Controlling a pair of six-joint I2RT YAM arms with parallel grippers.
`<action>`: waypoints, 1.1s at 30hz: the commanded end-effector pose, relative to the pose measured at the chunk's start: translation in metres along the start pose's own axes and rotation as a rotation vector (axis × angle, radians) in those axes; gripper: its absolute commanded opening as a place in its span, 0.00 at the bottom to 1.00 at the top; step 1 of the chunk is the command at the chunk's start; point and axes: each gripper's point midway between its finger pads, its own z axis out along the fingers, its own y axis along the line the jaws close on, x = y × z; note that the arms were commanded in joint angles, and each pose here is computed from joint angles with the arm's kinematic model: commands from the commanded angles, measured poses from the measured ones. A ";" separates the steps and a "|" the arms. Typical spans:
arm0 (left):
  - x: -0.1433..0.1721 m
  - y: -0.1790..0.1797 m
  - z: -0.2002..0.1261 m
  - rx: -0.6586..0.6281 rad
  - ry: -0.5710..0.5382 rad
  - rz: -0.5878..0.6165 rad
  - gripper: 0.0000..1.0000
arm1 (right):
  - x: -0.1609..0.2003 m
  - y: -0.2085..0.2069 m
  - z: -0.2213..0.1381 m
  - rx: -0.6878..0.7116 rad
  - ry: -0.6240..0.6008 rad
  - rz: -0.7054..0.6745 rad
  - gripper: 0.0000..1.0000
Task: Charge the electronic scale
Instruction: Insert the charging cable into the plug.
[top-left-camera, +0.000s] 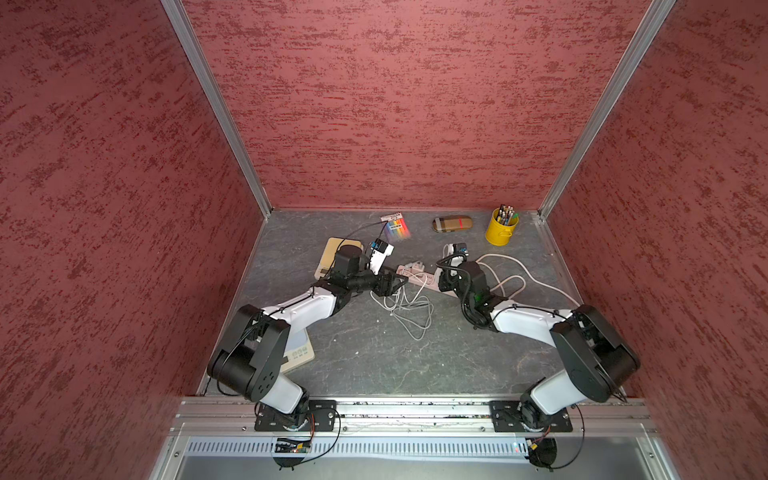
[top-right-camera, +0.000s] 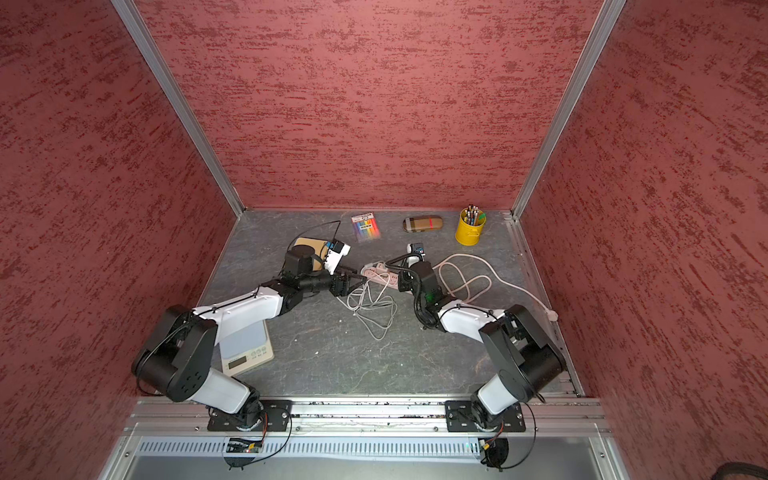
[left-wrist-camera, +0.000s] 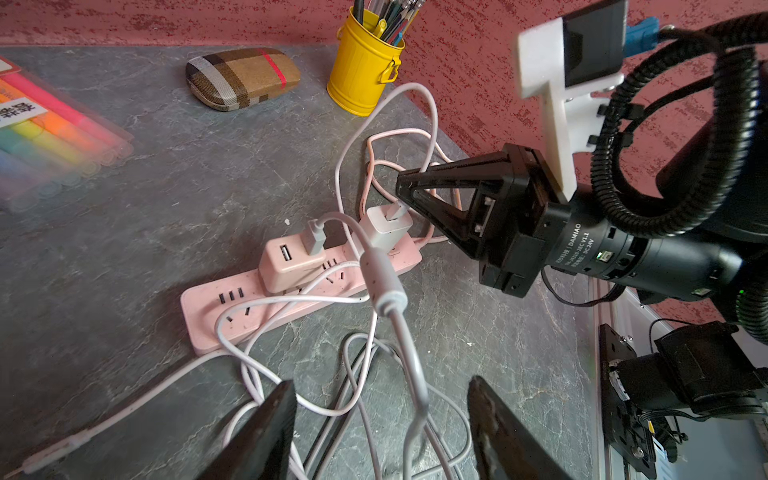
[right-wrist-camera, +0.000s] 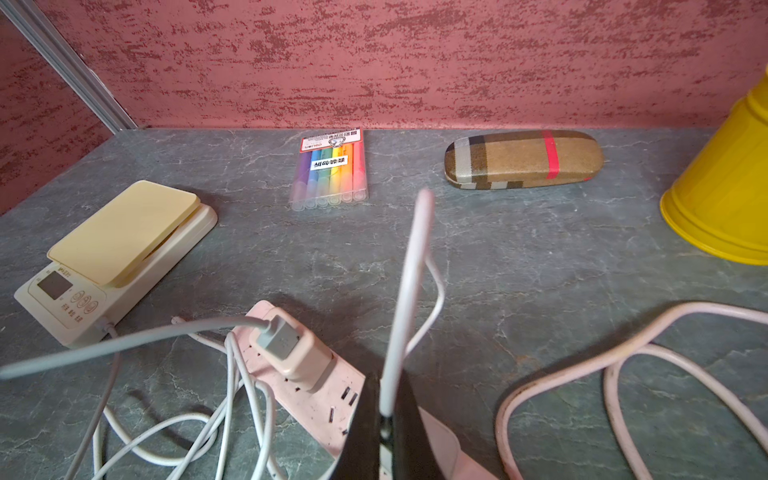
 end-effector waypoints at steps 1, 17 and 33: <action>-0.006 -0.003 -0.006 0.005 -0.025 0.015 0.66 | 0.098 -0.020 -0.003 0.069 0.314 -0.020 0.00; -0.010 -0.001 -0.020 -0.026 -0.050 0.014 0.66 | 0.164 -0.027 -0.018 0.082 0.474 0.005 0.00; -0.020 -0.006 -0.035 -0.048 -0.091 0.031 0.66 | 0.014 0.005 -0.019 0.054 0.148 0.111 0.41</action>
